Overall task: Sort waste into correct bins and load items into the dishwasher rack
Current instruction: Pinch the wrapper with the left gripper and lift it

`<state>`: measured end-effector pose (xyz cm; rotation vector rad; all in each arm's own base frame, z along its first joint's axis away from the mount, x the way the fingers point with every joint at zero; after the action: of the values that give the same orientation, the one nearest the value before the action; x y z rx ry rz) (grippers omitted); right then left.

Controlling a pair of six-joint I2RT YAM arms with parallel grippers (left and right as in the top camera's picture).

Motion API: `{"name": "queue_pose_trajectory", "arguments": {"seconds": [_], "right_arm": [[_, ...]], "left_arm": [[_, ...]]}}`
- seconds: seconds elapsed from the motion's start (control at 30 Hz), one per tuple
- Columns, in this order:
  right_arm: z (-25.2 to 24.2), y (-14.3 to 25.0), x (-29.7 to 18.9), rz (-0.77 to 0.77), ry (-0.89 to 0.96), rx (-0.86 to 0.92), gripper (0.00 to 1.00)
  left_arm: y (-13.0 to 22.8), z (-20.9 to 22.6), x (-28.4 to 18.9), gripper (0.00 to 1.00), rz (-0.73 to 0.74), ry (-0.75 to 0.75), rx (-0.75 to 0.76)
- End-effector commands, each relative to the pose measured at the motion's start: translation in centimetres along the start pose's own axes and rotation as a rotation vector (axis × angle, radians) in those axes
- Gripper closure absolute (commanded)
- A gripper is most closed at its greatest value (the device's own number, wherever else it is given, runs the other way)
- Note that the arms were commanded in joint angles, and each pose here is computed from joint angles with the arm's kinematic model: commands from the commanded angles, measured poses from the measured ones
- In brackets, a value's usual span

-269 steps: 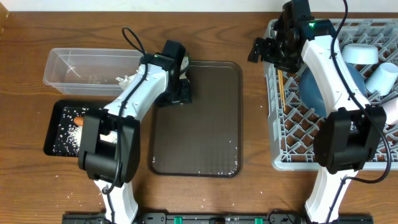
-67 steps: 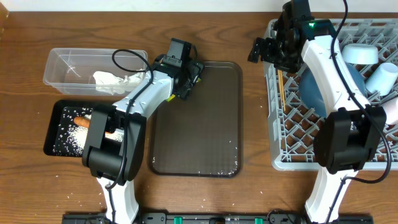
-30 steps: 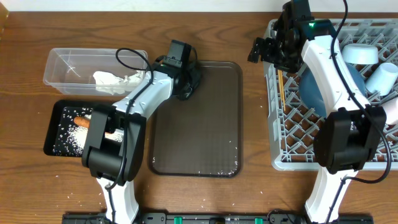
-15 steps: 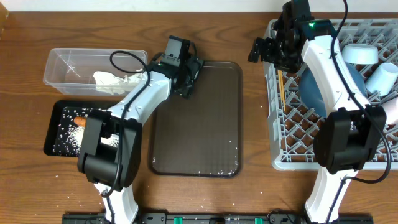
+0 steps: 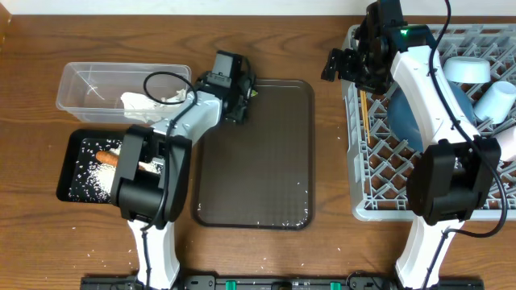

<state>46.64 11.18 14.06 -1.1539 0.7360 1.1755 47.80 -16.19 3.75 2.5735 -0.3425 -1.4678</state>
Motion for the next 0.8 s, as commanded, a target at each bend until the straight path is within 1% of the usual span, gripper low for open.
{"name": "queue_pose_trajectory", "arguments": {"seconds": [0.0,0.03,0.1,0.13,0.17,0.27,0.33,0.4,0.43,0.6,0.77], "right_arm": [[0.3,0.1,0.3,0.008,-0.005,0.004,0.01],[0.3,0.1,0.3,0.008,-0.005,0.005,0.01],[0.3,0.1,0.3,0.009,-0.005,0.005,0.01],[0.3,0.1,0.3,0.008,-0.005,0.004,0.01],[0.3,0.1,0.3,0.008,-0.005,0.005,0.01],[0.3,0.1,0.3,0.008,-0.005,0.005,0.01],[0.3,0.1,0.3,0.008,-0.005,0.005,0.01],[0.3,0.1,0.3,0.008,-0.005,0.005,0.01],[0.3,0.1,0.3,0.008,-0.005,0.005,0.01],[0.3,0.1,0.3,0.009,-0.005,0.005,0.01],[0.3,0.1,0.3,0.008,-0.005,0.005,0.01]], "left_arm": [[-1.7,0.3,0.5,0.15,-0.036,-0.007,-0.039],[-1.9,0.3,0.5,0.16,-0.039,-0.009,-0.042],[-1.9,0.3,0.5,0.31,-0.036,-0.009,-0.042],[-1.8,0.3,0.5,0.45,-0.032,-0.011,-0.037],[-1.7,0.3,0.5,0.55,-0.024,-0.013,-0.036],[-1.0,0.5,0.5,0.76,0.017,-0.024,-0.021],[-0.5,0.6,0.5,0.85,0.051,-0.033,-0.017],[0.1,0.8,0.5,0.92,0.086,-0.041,-0.018],[0.3,0.8,0.4,0.94,0.099,-0.045,-0.018],[1.7,0.9,0.2,0.94,0.186,-0.055,0.016],[4.7,0.2,-1.0,0.94,0.333,-0.022,0.109]]}}
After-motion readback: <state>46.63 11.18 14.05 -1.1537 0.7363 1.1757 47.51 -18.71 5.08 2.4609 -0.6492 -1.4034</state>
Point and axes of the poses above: each gripper's point midway between its finger pads, its own x axis out along the fingers, its own z axis along the line the jaws close on, y = z × x, the point moved 1 cm from there along -x, back along the fingers, and after that the axes turned 14 degrees about -x, right-handed, at the moved point
